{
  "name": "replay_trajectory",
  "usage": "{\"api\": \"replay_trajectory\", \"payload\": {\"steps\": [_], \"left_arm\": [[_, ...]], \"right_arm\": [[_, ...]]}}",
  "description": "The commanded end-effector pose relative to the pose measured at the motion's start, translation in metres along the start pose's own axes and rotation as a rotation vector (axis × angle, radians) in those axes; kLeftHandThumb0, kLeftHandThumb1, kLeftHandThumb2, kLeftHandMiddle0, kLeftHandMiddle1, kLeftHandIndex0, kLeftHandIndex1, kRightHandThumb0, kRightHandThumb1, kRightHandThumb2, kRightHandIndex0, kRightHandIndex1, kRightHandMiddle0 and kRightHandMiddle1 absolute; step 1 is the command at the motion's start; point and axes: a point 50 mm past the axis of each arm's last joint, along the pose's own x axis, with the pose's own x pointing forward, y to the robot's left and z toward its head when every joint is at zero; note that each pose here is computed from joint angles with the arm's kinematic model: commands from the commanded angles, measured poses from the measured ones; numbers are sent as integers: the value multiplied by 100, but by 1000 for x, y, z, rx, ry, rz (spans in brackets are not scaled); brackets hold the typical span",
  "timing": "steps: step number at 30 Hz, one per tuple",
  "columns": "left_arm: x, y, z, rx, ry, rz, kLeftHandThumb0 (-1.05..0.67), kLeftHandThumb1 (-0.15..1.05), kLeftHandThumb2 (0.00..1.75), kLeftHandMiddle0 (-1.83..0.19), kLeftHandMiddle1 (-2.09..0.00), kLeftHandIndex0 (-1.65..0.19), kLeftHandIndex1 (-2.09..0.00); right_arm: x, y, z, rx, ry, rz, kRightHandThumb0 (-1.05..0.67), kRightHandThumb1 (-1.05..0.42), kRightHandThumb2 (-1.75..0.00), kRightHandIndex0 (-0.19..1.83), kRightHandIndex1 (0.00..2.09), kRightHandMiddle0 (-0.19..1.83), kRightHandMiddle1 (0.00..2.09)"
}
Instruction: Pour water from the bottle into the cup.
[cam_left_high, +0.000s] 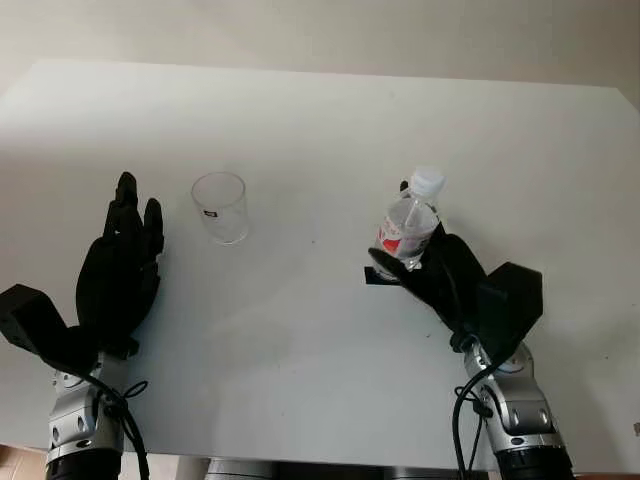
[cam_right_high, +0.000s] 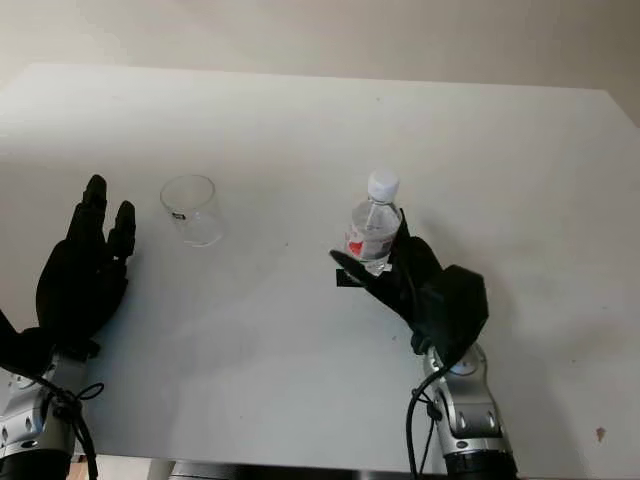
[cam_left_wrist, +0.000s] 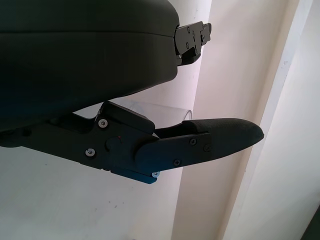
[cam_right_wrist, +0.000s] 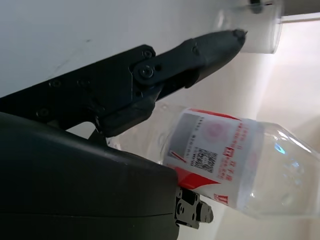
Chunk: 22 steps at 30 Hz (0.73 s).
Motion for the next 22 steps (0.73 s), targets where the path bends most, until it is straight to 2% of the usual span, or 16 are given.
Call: {"api": "replay_trajectory", "payload": {"steps": [1, 7, 10, 15, 22], "left_arm": [[1, 0, 3, 7, -13, -4, -81, 105, 58, 19, -3, 19, 0], [0, -1, 2, 3, -14, -2, -81, 105, 57, 19, -3, 19, 0], [0, 0, 2, -1, -14, -1, -82, 105, 57, 19, -3, 19, 0], [0, 0, 1, 3, -15, 3, -81, 105, 57, 19, -3, 19, 0], [1, 0, 1, -7, -16, 1, -81, 105, 58, 19, -4, 19, 0]], "right_arm": [[-3, 0, -2, -41, -1, -4, -105, -96, -6, -19, 0, -19, 0], [-3, -4, 0, -117, -38, -78, -105, -98, -6, -19, 0, -19, 0], [-3, -10, -2, -158, -47, -159, -105, -99, -6, -19, 0, -19, 0], [-6, -25, -9, -90, -76, -309, -101, -99, -6, -19, 0, -19, 0], [-7, -33, -8, 30, -134, -410, -95, -94, -4, -19, 0, -19, 0]]}}
